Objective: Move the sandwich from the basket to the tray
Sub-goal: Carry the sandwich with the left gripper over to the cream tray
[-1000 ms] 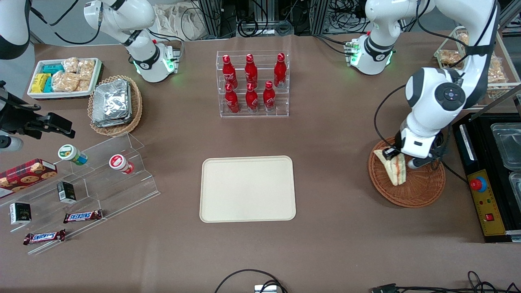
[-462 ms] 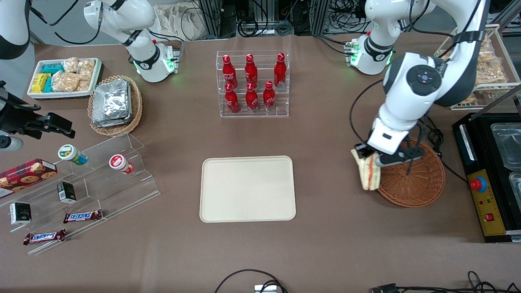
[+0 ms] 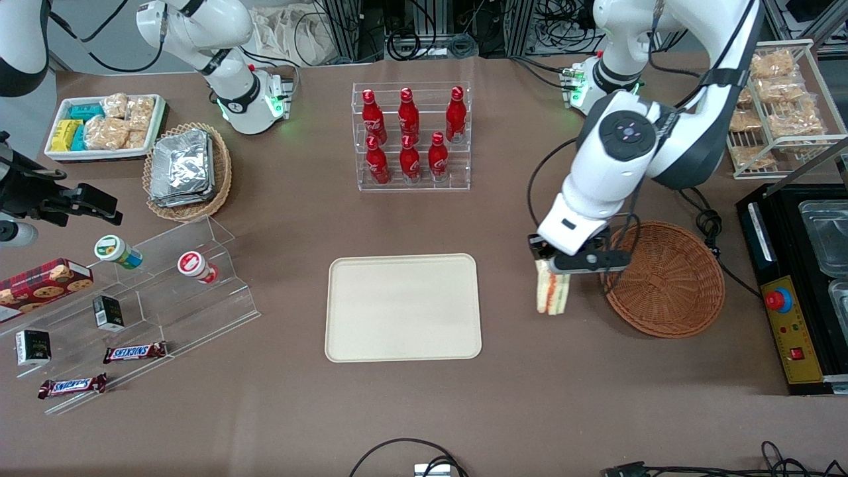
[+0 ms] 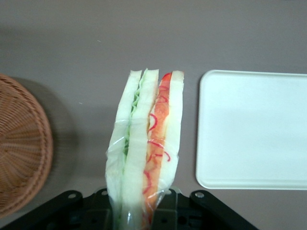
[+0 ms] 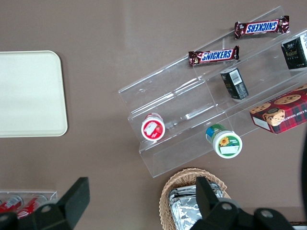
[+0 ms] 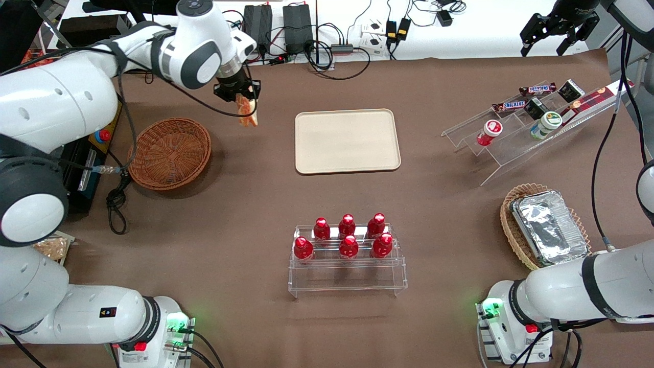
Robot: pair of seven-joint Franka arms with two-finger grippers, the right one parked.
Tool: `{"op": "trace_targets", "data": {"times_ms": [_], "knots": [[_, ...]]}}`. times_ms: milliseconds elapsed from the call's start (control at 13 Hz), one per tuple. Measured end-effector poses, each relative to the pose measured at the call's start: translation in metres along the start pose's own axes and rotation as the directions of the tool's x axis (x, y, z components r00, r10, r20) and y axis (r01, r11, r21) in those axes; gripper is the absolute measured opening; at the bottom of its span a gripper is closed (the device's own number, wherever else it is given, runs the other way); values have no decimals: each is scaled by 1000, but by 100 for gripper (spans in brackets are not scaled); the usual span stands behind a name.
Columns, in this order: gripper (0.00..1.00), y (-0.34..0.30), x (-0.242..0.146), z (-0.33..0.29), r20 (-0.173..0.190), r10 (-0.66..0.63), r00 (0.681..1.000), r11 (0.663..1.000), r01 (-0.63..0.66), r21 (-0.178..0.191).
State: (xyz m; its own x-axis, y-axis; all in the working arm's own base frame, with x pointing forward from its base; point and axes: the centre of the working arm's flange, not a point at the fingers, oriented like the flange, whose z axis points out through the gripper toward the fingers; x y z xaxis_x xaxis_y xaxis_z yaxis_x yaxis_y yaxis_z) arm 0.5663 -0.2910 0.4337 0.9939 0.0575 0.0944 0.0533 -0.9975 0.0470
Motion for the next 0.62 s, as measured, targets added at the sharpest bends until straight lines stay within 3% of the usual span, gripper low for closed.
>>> {"op": "trace_targets", "data": {"times_ms": [231,615], "knots": [[18,40,7,13,8,4,1000,1000,-4,22],[18,111,0,53,46,13,999,1000,-14,17]]}}
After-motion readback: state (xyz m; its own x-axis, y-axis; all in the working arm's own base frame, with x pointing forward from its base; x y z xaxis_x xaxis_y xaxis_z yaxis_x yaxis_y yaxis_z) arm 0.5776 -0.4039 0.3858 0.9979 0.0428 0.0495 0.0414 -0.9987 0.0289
